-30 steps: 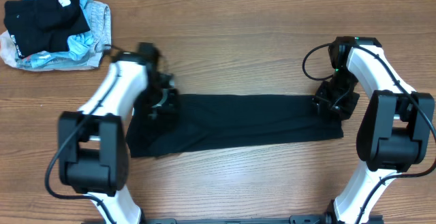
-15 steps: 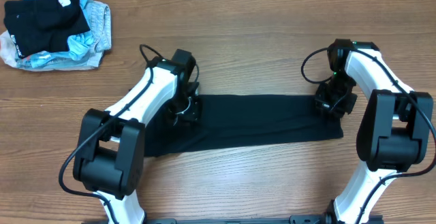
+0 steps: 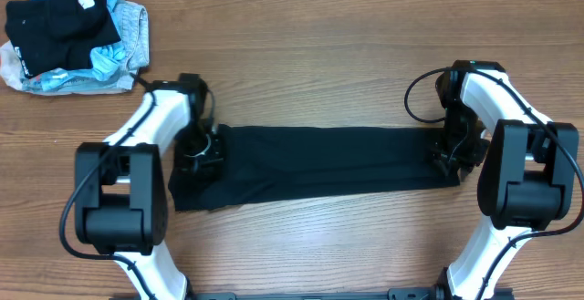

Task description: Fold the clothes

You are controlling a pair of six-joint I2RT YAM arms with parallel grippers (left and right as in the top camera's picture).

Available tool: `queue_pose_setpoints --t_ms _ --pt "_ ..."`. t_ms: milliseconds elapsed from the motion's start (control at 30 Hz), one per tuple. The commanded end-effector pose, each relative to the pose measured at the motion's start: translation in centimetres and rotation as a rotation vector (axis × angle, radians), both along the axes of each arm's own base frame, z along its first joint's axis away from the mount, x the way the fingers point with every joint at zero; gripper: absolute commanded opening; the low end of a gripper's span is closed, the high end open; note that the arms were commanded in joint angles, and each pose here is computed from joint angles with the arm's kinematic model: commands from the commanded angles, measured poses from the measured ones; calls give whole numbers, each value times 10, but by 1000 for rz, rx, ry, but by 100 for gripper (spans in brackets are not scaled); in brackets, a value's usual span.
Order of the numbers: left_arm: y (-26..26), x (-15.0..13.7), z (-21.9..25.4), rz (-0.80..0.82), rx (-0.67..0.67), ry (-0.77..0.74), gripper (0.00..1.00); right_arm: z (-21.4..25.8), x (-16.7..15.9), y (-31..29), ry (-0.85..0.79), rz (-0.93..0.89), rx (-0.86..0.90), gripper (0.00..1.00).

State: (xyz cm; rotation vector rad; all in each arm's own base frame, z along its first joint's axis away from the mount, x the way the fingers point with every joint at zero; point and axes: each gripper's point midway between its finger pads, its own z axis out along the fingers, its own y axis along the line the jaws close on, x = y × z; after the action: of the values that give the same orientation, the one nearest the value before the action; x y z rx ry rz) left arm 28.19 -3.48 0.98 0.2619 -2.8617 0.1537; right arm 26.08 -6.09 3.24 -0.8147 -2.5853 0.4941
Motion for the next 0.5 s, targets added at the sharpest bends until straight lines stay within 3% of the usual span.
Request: queue_pose_setpoints --t_ms 0,300,467 --pt "20 -3 -4 43 49 20 4 12 6 -7 -43 -18 -50 38" --pt "57 13 25 140 129 -10 4 60 -19 -40 24 -177 -394 38" --pt "55 43 65 137 119 -128 4 77 -4 -40 -90 -211 -393 42"
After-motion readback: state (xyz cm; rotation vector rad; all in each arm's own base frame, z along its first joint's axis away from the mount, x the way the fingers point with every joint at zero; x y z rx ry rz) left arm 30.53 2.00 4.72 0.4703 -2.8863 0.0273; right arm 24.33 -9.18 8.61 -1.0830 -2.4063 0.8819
